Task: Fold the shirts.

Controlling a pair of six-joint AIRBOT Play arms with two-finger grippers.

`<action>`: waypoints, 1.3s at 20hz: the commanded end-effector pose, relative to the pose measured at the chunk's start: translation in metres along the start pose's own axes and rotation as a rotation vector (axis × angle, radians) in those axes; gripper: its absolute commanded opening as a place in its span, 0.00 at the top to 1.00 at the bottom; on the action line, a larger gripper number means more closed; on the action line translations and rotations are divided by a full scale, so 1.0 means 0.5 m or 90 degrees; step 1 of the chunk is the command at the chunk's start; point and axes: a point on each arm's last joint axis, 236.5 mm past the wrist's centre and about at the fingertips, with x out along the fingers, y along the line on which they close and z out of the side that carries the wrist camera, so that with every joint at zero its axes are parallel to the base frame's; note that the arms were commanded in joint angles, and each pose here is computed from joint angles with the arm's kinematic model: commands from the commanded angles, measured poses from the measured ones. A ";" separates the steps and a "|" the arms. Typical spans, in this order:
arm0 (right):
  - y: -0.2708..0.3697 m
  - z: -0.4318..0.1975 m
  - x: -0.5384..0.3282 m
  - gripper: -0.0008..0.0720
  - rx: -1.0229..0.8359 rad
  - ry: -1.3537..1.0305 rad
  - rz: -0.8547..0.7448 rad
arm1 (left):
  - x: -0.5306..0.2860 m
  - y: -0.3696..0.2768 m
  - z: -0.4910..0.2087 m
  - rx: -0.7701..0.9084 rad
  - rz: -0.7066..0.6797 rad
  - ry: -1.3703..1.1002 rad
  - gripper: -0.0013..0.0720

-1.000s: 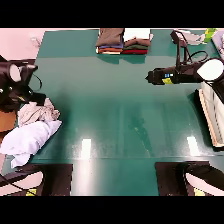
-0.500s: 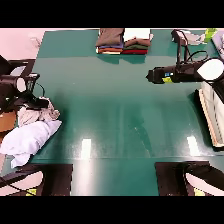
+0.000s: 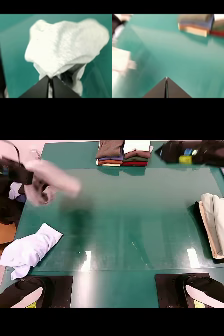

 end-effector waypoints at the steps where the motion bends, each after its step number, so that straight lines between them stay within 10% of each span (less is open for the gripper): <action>1: 0.021 0.098 -0.071 0.97 -0.051 -0.075 -0.017 | -0.118 -0.140 0.110 0.127 -0.107 -0.132 0.96; 13: -0.065 0.133 -0.168 0.97 -0.086 -0.063 -0.136 | 0.081 -0.718 0.066 0.257 -0.501 -0.072 0.95; 14: -0.073 0.129 -0.169 0.97 -0.083 -0.056 -0.142 | 0.094 -0.730 0.066 0.249 -0.503 -0.073 0.65; 15: -0.081 0.126 -0.172 0.97 -0.079 -0.052 -0.149 | 0.104 -0.729 0.069 0.228 -0.496 -0.068 0.31; 26: -0.120 0.082 -0.145 0.97 -0.061 -0.008 -0.166 | 0.292 -0.248 -0.281 -0.122 -0.217 0.381 0.29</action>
